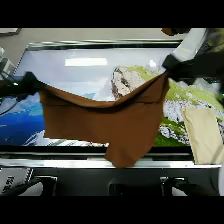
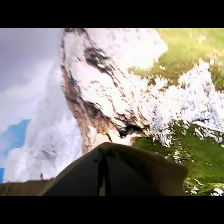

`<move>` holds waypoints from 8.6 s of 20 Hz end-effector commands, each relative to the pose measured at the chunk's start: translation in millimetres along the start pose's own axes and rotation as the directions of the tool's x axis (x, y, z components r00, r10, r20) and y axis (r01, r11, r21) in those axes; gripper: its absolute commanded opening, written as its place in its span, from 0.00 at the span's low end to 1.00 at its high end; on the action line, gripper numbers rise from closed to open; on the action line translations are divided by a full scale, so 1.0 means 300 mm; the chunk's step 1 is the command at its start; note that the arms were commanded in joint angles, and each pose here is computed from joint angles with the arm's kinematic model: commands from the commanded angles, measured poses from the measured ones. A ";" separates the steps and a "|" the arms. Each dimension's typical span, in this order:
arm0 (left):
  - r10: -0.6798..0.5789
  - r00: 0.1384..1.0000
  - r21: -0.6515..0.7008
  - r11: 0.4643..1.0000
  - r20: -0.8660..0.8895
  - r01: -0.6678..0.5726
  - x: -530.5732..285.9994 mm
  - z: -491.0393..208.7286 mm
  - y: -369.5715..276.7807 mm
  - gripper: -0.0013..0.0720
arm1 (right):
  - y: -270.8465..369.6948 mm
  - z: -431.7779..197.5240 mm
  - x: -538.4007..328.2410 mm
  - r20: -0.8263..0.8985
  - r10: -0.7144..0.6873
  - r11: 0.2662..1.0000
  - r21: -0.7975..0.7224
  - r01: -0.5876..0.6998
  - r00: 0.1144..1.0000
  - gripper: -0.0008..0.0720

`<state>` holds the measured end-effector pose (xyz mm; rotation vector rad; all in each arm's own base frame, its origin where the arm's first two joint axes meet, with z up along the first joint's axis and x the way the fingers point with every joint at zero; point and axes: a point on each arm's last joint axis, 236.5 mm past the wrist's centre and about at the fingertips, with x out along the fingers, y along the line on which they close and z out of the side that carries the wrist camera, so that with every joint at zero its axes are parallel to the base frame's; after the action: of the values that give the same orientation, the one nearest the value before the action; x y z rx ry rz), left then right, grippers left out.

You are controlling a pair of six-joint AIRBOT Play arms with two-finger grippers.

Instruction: Fold the clothes and pants, and hang the long-sleeved shirts on hangers.

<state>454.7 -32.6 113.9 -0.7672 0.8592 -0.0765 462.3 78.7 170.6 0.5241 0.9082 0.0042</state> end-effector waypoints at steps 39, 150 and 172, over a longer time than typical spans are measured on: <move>0.183 0.983 -0.162 0.970 -0.006 -0.182 -0.254 0.153 0.487 0.79 | -0.495 -0.962 0.329 -0.556 0.314 0.934 0.329 -0.143 0.770 0.67; 0.205 0.861 0.106 0.979 -0.465 -0.176 0.063 -0.143 0.471 0.80 | -0.609 -0.261 0.134 -0.436 -0.047 0.996 0.048 0.076 0.899 0.51; 0.150 0.886 -0.166 0.956 -0.440 -0.244 -0.111 -0.516 0.597 0.80 | -0.622 -1.067 0.137 -0.463 0.218 0.807 0.581 0.109 0.859 0.51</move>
<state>279.3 19.1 -40.3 -0.8781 1.3900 0.0260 192.9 68.7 -92.3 1.1366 1.5196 -0.0368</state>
